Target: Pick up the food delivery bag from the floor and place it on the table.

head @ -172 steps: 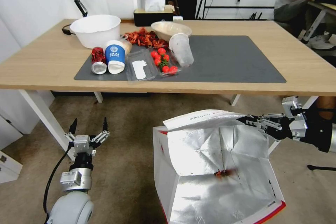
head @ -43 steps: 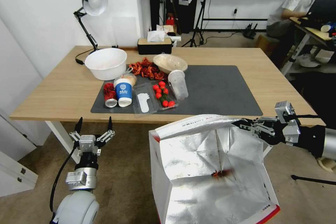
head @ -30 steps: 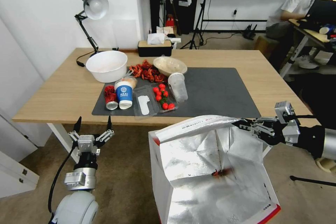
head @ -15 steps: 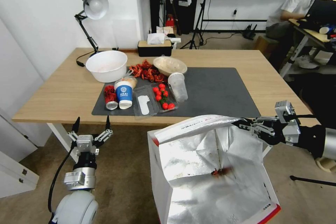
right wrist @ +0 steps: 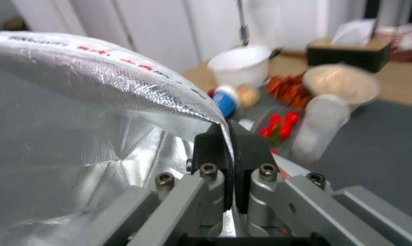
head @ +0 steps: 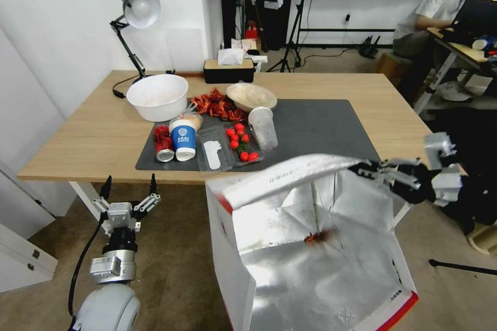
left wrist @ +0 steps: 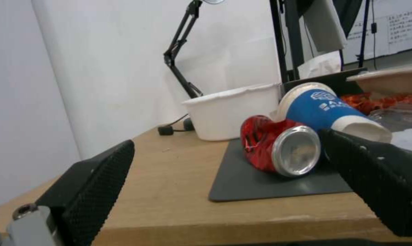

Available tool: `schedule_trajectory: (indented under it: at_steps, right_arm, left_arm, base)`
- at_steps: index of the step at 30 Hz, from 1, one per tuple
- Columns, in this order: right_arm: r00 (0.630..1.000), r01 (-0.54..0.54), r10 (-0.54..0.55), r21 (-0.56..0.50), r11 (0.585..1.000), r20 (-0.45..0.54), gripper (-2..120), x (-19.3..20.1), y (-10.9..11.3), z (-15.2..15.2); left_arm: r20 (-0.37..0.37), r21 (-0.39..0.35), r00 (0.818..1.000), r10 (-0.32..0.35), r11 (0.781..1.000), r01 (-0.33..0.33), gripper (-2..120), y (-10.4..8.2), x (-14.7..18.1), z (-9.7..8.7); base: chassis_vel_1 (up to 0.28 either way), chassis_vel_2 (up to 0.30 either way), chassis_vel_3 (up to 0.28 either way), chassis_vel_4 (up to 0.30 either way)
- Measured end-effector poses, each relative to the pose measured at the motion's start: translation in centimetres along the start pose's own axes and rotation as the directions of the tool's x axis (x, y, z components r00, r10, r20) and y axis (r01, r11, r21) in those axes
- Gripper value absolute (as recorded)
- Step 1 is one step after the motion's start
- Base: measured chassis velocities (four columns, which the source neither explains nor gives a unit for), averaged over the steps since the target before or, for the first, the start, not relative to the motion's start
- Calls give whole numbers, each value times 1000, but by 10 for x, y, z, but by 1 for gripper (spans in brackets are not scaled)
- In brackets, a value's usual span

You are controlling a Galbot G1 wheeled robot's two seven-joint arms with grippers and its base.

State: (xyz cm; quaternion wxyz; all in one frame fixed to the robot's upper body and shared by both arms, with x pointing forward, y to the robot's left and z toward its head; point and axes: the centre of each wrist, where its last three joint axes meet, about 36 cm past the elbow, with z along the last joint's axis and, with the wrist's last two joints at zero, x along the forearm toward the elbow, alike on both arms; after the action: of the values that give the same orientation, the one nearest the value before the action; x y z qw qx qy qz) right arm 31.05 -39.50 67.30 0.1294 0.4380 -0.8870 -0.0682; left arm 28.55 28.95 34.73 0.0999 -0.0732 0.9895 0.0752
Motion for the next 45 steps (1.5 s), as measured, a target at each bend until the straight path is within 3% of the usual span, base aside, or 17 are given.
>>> schedule_trajectory:
  at_steps: [6, 17, 27, 32, 45]
  right_arm:
    - [993, -73, 76, -31, 997, 93, 0, 17, -7, -7]
    - [934, -226, 267, -189, 956, 235, 0, 51, -26, 8]
    - [892, -311, 382, -284, 907, 241, 0, 57, -55, 23]
    - [880, -353, 420, -287, 891, 221, 0, 58, -72, 19]
    - [852, -439, 493, -272, 857, 179, 0, 55, -91, 15]
  left_arm:
    - [0, -6, 1000, -7, 1000, 7, 100, 0, -1, 2]
    - [0, -7, 1000, -6, 1000, 6, 100, -5, -1, 5]
    - [7, -9, 1000, 2, 1000, -2, 100, -10, 0, 1]
    - [14, -7, 1000, 16, 1000, -16, 100, -13, -5, -1]
    - [32, -3, 997, 73, 997, -73, 100, -16, -38, 2]
  base:
    - [0, 0, 0, 0]
    - [0, 0, 0, 0]
    - [0, 0, 0, 0]
    - [0, 0, 0, 0]
    - [0, 0, 0, 0]
